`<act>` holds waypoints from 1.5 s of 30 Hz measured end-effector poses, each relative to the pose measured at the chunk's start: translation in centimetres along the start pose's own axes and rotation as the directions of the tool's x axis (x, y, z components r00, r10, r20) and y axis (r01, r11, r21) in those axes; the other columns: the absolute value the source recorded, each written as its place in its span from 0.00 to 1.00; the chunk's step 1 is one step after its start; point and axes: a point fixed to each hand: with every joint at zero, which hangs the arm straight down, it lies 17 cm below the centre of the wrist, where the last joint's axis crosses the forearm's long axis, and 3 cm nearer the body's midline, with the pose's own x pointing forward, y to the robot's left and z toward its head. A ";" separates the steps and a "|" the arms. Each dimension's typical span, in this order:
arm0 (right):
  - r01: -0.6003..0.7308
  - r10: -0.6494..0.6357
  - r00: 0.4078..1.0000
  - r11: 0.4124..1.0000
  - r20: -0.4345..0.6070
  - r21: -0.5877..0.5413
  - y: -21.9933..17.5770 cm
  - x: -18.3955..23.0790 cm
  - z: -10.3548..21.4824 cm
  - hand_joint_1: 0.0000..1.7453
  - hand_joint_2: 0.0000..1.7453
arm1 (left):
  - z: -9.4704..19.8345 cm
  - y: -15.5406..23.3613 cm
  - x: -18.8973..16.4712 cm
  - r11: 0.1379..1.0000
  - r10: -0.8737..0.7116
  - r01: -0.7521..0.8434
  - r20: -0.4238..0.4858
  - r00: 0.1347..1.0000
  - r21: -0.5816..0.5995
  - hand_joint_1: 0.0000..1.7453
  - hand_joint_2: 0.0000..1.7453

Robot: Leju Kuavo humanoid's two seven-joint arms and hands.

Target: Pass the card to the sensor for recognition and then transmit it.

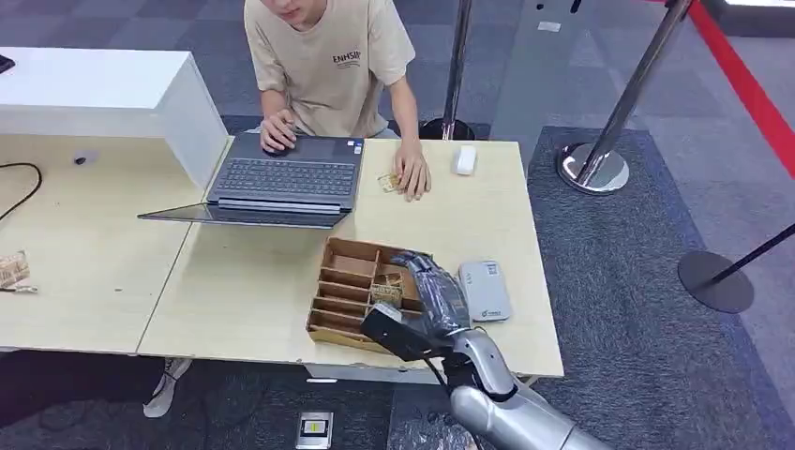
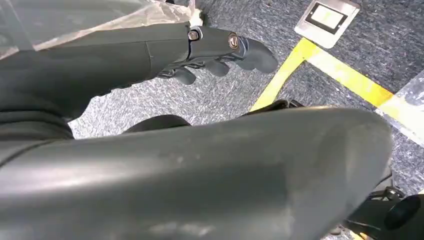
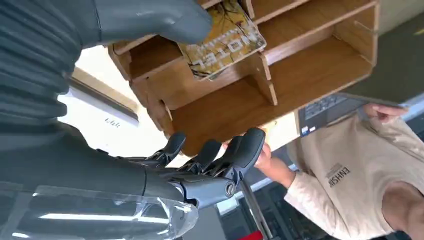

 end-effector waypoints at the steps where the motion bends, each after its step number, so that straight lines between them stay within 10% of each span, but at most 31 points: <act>1: -0.001 0.001 1.000 1.000 0.000 0.006 0.2 0.0 0.1 0.31 1.00 | 0.0 0.0 0.0 1.000 0.000 0.000 0.000 1.000 0.000 0.00 0.00; 23: -0.011 0.011 1.000 0.996 -0.007 0.087 3.4 -0.4 1.0 0.38 1.00 | 0.0 0.0 0.1 1.000 -0.001 0.001 0.001 1.000 -0.008 0.00 0.00; 29: -0.010 0.011 1.000 0.996 -0.009 0.091 3.5 -0.4 0.9 0.54 1.00 | 0.0 0.1 0.1 1.000 -0.001 0.001 0.002 1.000 -0.006 0.00 0.00; 30: -0.011 0.012 1.000 0.996 -0.008 0.092 3.5 -0.4 0.9 0.74 1.00 | 0.0 0.1 0.1 1.000 -0.001 0.001 0.002 1.000 -0.006 0.00 0.00; 34: -0.013 0.014 1.000 0.995 -0.008 0.098 3.6 -0.4 0.9 0.99 1.00 | 0.0 0.1 0.1 1.000 -0.001 0.001 0.002 1.000 -0.006 0.00 0.00; 45: -0.013 0.014 1.000 0.994 -0.006 0.106 3.7 -0.3 0.8 1.00 1.00 | 0.0 0.1 0.2 1.000 -0.001 0.001 0.004 1.000 -0.005 0.00 0.00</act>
